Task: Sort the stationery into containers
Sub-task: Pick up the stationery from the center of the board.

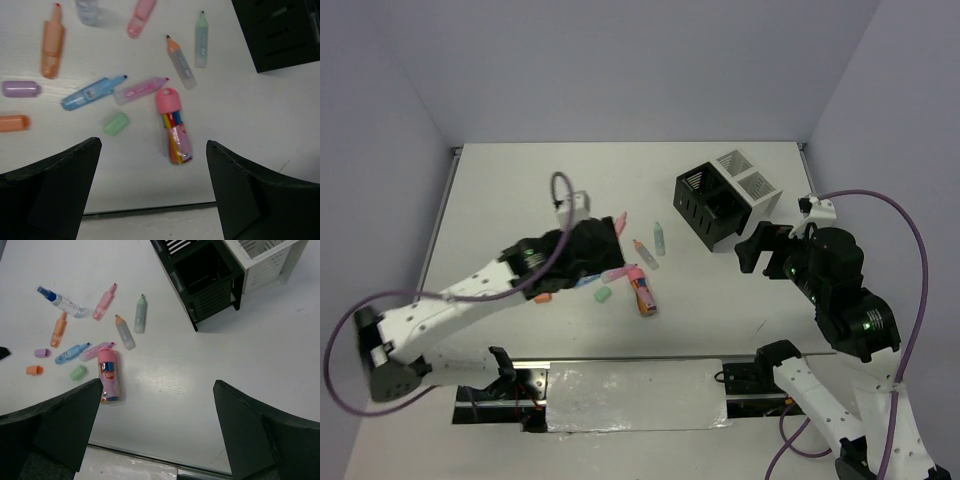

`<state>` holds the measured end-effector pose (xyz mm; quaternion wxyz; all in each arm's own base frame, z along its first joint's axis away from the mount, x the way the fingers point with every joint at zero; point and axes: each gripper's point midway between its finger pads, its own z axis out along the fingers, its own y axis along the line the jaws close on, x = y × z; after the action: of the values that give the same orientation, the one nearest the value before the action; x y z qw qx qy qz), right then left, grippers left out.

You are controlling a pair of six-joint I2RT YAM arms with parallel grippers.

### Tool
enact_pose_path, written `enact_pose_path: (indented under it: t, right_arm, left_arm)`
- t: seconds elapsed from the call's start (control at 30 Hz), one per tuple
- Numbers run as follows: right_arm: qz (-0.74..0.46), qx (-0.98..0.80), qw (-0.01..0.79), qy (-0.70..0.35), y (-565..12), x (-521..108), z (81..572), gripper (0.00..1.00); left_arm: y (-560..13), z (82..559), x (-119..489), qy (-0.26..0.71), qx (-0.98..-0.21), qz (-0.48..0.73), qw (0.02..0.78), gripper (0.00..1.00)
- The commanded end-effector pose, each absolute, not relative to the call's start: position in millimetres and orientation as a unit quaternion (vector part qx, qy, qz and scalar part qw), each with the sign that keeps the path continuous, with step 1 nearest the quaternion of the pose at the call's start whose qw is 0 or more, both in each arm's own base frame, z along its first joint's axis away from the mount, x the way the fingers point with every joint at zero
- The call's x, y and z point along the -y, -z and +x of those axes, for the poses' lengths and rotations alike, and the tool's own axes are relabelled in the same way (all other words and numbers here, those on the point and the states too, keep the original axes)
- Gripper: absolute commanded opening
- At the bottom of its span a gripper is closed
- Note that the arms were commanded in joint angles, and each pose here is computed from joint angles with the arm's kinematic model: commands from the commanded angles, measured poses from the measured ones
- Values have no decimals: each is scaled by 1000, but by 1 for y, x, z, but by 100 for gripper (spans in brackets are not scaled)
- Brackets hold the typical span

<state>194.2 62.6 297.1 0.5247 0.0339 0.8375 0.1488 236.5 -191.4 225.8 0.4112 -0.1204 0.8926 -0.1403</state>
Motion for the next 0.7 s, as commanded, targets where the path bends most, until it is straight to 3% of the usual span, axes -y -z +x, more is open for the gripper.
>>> enact_pose_path:
  t: [0.0,0.27,0.67]
  right_arm:
    - [28,-834,527,-160,-305,-67,194,100]
    - [9,-828,533,-173,-308,-70,183,100]
    - [-5,-827,533,-180,-308,-72,175,100]
  left_arm:
    - [-211,232,233,100,-887,-186,410,99]
    - [-133,229,292,-37,-914,-167,368,99]
    - [-58,230,323,-14,-941,-137,310,92]
